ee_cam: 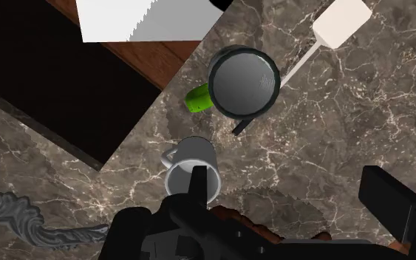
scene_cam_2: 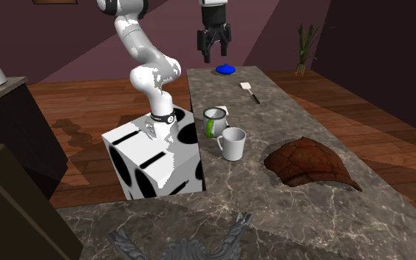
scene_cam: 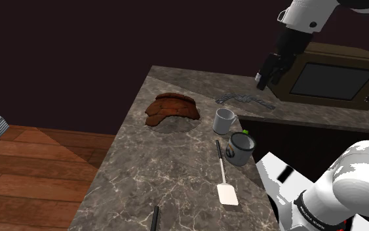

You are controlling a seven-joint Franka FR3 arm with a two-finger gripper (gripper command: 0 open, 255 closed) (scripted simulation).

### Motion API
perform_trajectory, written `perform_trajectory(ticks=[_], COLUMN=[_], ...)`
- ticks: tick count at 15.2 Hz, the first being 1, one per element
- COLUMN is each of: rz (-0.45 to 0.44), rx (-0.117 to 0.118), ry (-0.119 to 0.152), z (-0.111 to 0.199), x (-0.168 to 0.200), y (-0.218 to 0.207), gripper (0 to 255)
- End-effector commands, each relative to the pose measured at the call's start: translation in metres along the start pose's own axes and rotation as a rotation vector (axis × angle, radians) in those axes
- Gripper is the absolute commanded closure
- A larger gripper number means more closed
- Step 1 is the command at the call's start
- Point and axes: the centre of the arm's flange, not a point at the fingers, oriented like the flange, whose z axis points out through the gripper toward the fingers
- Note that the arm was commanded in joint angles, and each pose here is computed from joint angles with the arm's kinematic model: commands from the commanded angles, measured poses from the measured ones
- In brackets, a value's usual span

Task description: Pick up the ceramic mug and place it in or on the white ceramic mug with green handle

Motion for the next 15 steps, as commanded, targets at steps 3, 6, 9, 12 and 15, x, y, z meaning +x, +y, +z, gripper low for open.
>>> perform_trajectory(ticks=[3, 6, 9, 12, 15], rz=[-0.001, -0.002, -0.004, -0.005, -0.007], rx=[-0.011, -0.029, -0.046, -0.063, -0.080], ry=[-0.005, -0.013, -0.021, -0.029, -0.037], z=[0.023, 0.057, 0.091, 0.125, 0.160], x=[0.014, 0.035, 0.056, 0.076, 0.097], y=[0.001, 0.002, 0.004, 0.006, 0.009], gripper=[0, 0, 0, 0, 0])
